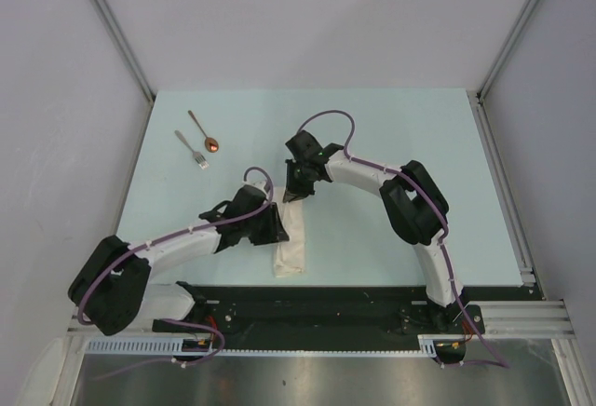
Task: Fold the napkin into a case and place the utensils inside
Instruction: Fold the 2/3-rectangle-folded napkin at the center of the board.
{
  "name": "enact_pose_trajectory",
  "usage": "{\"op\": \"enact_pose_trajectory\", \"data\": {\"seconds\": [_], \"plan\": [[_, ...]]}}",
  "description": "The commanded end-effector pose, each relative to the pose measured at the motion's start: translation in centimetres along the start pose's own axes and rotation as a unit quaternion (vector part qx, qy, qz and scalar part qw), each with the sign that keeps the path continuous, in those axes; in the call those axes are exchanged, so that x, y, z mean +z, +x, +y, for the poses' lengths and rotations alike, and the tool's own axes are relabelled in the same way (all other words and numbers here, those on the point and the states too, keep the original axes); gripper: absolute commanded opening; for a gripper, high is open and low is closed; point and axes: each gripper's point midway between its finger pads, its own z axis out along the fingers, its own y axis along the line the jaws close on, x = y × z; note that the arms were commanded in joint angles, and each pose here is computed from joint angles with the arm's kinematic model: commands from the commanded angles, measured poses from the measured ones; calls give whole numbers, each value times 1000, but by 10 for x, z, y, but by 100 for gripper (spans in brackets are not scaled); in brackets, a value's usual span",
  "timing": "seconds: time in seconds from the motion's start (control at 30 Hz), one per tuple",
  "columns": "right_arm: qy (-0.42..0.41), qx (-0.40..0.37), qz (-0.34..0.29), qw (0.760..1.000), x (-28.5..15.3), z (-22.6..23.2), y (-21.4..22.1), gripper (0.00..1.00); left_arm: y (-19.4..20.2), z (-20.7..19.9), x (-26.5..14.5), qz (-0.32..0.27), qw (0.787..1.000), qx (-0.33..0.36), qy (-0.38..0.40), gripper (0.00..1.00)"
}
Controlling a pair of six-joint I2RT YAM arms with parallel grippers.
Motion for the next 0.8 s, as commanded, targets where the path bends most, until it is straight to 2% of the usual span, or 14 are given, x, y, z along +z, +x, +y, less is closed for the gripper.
{"op": "enact_pose_trajectory", "data": {"seconds": [0.0,0.03,0.07,0.1,0.2,0.3,0.43,0.6,0.77], "plan": [[-36,-29,-27,999,-14,25,-16,17,-15,-12,-5,-34,999,0,41,24],[-37,-33,-31,998,-19,27,-20,26,-12,-9,-5,-32,999,-3,40,18],[-37,-36,-34,998,-22,27,-22,30,-9,-8,-6,-33,998,-6,43,11],[-35,-40,-37,998,-25,26,-24,38,-7,-8,-6,-30,998,-8,47,1],[-28,-54,-45,997,-37,23,-30,53,-1,-7,-8,-25,998,-13,54,0],[-19,-59,-40,997,-44,19,-25,61,0,-11,-11,-29,997,-19,67,0],[-10,-66,-41,997,-49,16,-16,67,-3,-14,-16,-36,996,-22,76,0],[-8,-52,-51,997,-57,11,-13,70,-4,-17,-18,-37,996,-21,80,0],[-16,1,-57,998,-64,10,-5,71,-2,-14,-16,-34,996,-21,77,0]]}}
